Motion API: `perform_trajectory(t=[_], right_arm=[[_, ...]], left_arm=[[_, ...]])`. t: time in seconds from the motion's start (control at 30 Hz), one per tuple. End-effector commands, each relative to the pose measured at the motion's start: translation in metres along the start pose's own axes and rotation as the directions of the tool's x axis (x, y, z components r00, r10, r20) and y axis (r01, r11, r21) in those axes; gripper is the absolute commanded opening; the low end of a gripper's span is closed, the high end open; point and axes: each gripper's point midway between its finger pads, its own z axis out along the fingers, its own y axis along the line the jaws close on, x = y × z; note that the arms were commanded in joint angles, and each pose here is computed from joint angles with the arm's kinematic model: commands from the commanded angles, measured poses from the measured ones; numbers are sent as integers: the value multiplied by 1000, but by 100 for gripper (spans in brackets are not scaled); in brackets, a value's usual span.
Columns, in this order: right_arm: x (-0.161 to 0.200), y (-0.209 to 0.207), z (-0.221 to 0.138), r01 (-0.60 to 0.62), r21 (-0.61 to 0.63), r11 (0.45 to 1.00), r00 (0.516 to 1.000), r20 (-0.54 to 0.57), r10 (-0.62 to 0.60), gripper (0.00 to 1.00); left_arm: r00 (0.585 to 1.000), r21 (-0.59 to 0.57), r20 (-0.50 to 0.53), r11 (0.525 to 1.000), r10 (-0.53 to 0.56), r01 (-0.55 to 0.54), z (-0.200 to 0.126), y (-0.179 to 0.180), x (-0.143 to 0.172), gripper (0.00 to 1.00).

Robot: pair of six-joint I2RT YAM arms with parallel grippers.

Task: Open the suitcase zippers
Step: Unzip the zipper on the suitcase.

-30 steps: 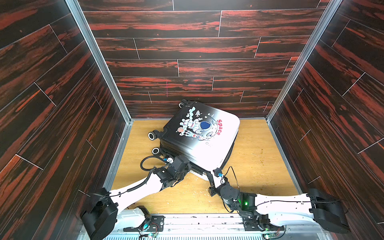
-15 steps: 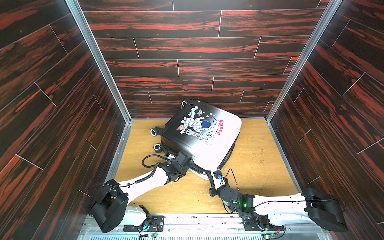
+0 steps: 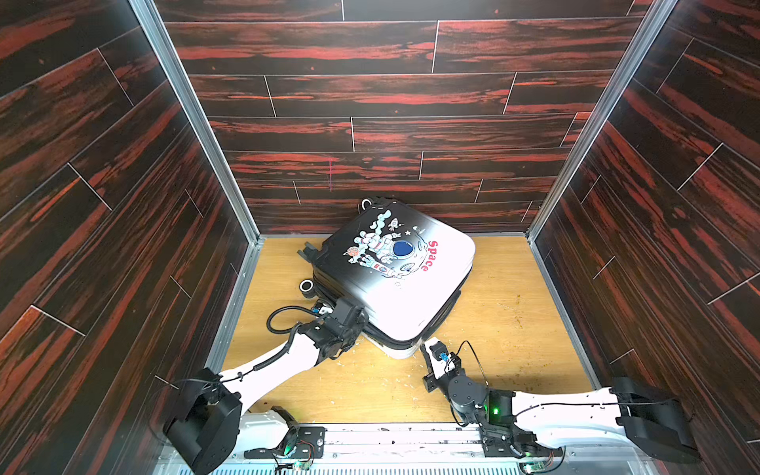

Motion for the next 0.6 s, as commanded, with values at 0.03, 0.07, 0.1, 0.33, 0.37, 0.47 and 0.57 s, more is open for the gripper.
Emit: perform_trajectory(t=[0.03,0.07,0.1,0.33,0.37,0.47,0.57], right_arm=[[-35,-56,5,-34,213,976,993,114,9,0],[-36,-63,7,-33,229,973,993,114,7,0],[-44,-74,10,-72,251,965,989,146,36,0],[-62,-142,33,-149,387,910,972,228,62,0],[-65,-151,35,-150,408,901,969,244,51,0],[-67,-185,45,-156,495,855,966,258,27,0],[-70,-221,50,-239,526,816,948,309,78,0]], left_arm=[[993,-27,57,994,103,-102,-15,10,-20,0],[991,-31,44,991,129,-128,-18,12,-18,0],[987,-42,30,987,155,-154,-20,15,-16,0],[959,-76,-8,956,283,-283,-40,37,-14,0],[956,-83,-15,952,294,-295,-42,39,-14,0],[945,-104,-47,939,324,-327,-46,48,-10,0],[930,-130,-68,921,360,-366,-53,57,-10,0]])
